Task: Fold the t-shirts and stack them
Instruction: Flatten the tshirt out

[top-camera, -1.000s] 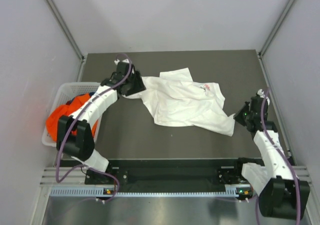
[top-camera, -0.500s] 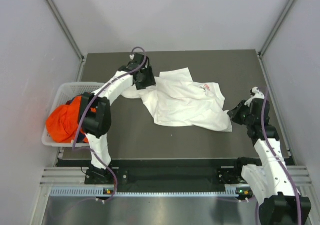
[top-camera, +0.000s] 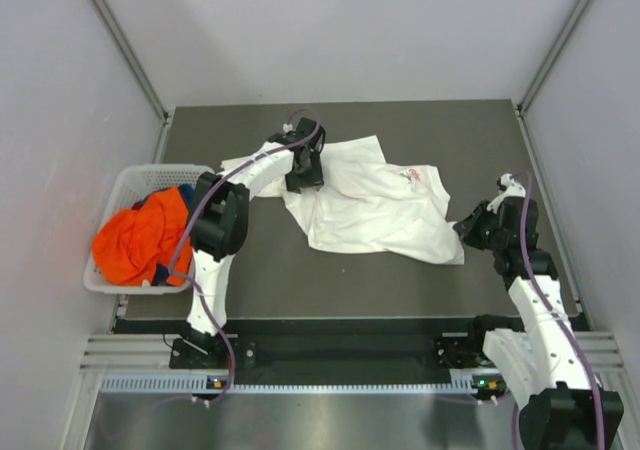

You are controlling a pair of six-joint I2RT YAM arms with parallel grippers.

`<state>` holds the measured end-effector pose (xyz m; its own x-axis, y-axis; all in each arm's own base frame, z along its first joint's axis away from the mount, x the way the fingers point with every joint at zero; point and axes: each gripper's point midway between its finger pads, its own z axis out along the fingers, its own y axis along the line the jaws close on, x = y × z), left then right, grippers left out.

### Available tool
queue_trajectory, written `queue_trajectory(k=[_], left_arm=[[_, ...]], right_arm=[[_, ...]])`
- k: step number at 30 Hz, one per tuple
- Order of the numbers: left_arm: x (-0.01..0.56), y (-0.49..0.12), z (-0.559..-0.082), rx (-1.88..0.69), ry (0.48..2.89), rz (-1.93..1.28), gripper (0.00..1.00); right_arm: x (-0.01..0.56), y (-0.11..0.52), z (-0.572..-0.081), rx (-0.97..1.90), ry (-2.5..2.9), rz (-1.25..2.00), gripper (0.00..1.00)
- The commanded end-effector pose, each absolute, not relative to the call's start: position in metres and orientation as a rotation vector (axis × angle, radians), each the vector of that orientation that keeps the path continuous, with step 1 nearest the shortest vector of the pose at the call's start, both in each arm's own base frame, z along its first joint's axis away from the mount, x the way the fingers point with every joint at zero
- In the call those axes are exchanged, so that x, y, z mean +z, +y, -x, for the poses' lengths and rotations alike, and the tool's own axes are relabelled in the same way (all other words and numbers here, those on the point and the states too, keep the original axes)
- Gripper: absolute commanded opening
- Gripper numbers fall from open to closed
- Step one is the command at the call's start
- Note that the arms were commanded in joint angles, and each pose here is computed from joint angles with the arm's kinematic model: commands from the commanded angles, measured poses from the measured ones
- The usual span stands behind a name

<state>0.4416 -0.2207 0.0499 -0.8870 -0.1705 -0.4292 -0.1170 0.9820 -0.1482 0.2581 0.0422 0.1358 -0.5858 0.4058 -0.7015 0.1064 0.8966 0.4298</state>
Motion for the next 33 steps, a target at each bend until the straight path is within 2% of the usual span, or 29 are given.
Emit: queue_trajectory(k=[1,3,6,7,11,18,26,28,29,30,32,33], left_arm=[[0.056,-0.211,-0.447,-0.073,2.649,0.229,0.57],[0.053,-0.211,-0.447,-0.075,2.652,0.226,0.53],[0.057,-0.209,-0.448,-0.062,2.646,0.231,0.28],[0.062,-0.207,-0.447,-0.052,2.644,0.233,0.14],[0.114,-0.194,-0.448,-0.013,2.557,0.232,0.00],[0.212,-0.162,-0.432,0.015,2.370,0.271,0.00],[0.309,-0.125,-0.403,-0.100,2.159,0.336,0.00],[0.296,-0.126,-0.400,-0.232,2.193,0.326,0.00],[0.299,-0.127,-0.395,-0.310,2.180,0.334,0.00],[0.269,-0.127,-0.389,-0.334,2.238,0.332,0.00],[0.268,-0.149,-0.383,-0.538,2.206,0.274,0.01],[0.232,-0.158,-0.371,-0.594,2.275,0.253,0.02]], right_arm=[[0.154,0.044,-0.269,0.431,2.121,-0.315,0.00],[0.155,0.044,-0.269,0.428,2.121,-0.318,0.00],[0.157,0.042,-0.270,0.414,2.115,-0.325,0.00],[0.156,0.040,-0.270,0.404,2.117,-0.327,0.00],[0.168,0.028,-0.274,0.345,2.085,-0.404,0.00],[0.220,0.003,-0.289,0.231,1.937,-0.508,0.00],[0.344,-0.025,-0.305,0.148,1.648,-0.560,0.00],[0.369,-0.035,-0.301,0.106,1.601,-0.592,0.00],[0.369,-0.037,-0.297,0.086,1.617,-0.594,0.00],[0.371,-0.039,-0.296,0.071,1.620,-0.597,0.00],[0.370,-0.039,-0.291,0.054,1.640,-0.583,0.00],[0.361,-0.039,-0.287,0.042,1.674,-0.584,0.00]])
